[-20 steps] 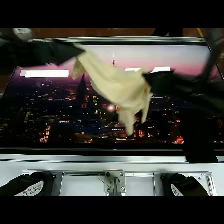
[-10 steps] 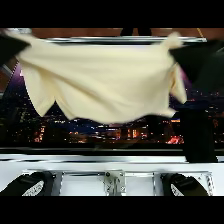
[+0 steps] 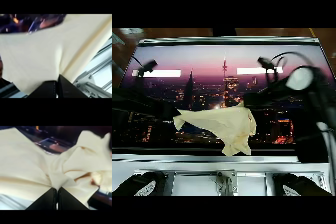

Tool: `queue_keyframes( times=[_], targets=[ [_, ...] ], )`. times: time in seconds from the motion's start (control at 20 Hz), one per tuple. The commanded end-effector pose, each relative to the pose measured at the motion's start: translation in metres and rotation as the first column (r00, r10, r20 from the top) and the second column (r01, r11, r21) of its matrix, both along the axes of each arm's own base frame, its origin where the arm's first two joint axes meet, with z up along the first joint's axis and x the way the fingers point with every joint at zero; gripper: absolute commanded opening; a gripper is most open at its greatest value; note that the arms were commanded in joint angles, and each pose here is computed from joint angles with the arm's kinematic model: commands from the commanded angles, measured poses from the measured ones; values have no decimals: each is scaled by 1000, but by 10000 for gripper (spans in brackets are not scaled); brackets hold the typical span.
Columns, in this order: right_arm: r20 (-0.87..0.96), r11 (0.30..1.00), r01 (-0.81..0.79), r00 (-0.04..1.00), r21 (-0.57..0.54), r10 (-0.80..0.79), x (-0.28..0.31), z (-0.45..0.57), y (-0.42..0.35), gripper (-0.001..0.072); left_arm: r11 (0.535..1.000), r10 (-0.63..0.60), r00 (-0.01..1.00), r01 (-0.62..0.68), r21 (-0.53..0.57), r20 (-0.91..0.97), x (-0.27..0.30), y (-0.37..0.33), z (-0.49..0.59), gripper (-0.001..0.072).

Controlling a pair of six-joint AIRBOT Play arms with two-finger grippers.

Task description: Fold the shirts.

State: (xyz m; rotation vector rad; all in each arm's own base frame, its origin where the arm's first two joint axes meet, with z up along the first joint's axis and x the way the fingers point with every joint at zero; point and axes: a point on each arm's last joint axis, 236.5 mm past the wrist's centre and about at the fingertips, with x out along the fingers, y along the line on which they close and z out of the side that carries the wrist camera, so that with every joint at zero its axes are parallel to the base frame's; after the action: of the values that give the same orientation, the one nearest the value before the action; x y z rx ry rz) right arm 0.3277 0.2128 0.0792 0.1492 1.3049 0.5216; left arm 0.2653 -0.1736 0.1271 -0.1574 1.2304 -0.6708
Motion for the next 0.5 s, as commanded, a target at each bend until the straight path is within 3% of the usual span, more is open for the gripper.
queue_keyframes(
  times=[0.0,0.1,0.15,0.35,0.45],
  targets=[
    [-81,999,-23,997,-36,20,14,-91,36,152,997,65,990,-59,55,-124,-11,12,-80,36],
    [-123,997,-49,992,-58,42,12,-115,39,644,995,88,984,-78,64,-156,-14,13,-100,36],
    [-137,994,-83,988,-77,72,7,-117,33,682,994,91,982,-81,68,-167,-15,14,-106,36],
    [-318,926,-235,938,-295,137,-39,-99,-69,681,993,100,984,-90,71,-150,-7,15,-109,36],
    [-366,957,-149,929,-251,49,-59,-95,-95,675,992,111,985,-103,67,-130,-2,14,-109,36]
  ],
)
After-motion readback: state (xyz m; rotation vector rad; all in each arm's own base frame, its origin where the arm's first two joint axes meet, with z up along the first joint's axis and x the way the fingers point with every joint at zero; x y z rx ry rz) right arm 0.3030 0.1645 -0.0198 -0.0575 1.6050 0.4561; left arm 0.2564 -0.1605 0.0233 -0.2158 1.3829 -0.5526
